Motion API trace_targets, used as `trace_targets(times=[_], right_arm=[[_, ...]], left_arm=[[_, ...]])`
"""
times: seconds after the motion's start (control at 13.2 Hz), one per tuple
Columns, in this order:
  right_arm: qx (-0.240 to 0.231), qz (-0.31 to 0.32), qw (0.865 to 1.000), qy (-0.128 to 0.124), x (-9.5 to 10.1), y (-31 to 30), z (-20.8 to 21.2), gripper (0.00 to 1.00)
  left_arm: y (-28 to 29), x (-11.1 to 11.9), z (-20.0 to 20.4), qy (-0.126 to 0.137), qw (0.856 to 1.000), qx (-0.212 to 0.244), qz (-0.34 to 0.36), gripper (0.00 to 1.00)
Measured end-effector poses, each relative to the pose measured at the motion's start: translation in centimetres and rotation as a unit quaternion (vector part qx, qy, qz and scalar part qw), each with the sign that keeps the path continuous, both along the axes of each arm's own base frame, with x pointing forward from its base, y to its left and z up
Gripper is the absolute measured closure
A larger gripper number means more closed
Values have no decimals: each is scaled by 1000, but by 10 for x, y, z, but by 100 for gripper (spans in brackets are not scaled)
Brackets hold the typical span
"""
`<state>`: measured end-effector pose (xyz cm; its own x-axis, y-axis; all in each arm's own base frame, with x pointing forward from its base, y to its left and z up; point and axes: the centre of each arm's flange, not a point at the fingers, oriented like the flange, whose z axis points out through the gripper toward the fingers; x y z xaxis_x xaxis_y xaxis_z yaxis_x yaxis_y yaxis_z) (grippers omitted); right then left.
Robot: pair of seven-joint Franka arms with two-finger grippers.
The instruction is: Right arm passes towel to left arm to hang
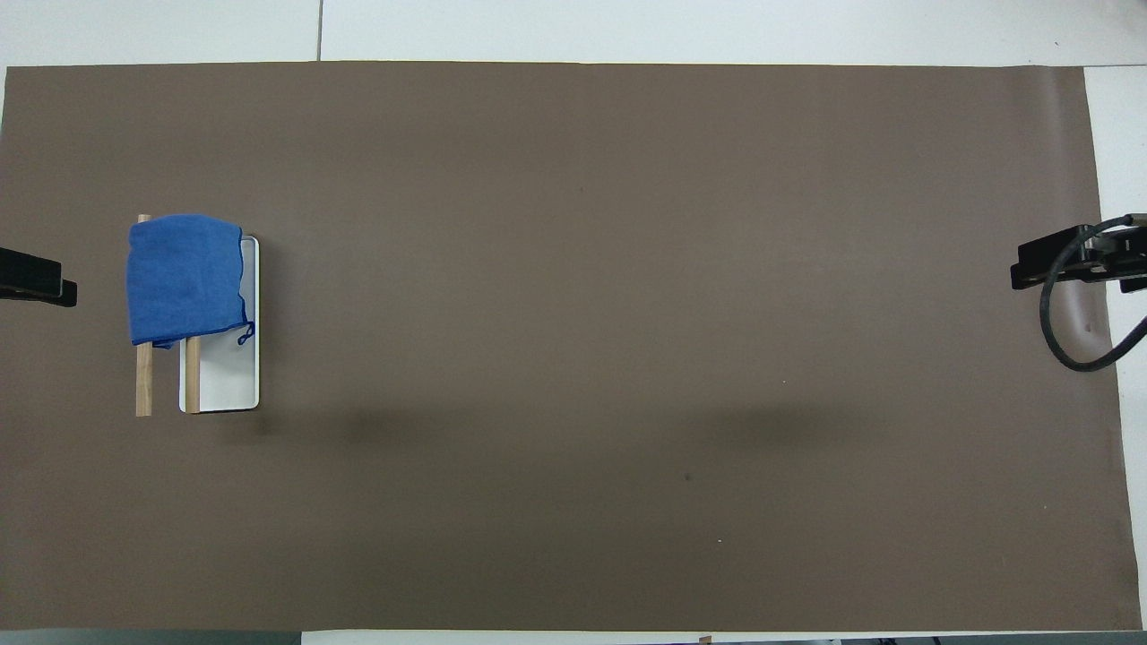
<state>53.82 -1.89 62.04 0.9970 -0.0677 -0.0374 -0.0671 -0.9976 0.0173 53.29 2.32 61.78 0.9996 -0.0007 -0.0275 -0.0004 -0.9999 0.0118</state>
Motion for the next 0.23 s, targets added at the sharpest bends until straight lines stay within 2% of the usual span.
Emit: trace_targets(times=[0.23], right_arm=[[1, 1, 1000, 0, 0, 1, 0, 0]], left_arm=[[0, 0, 0, 0, 1000, 0, 0, 0]])
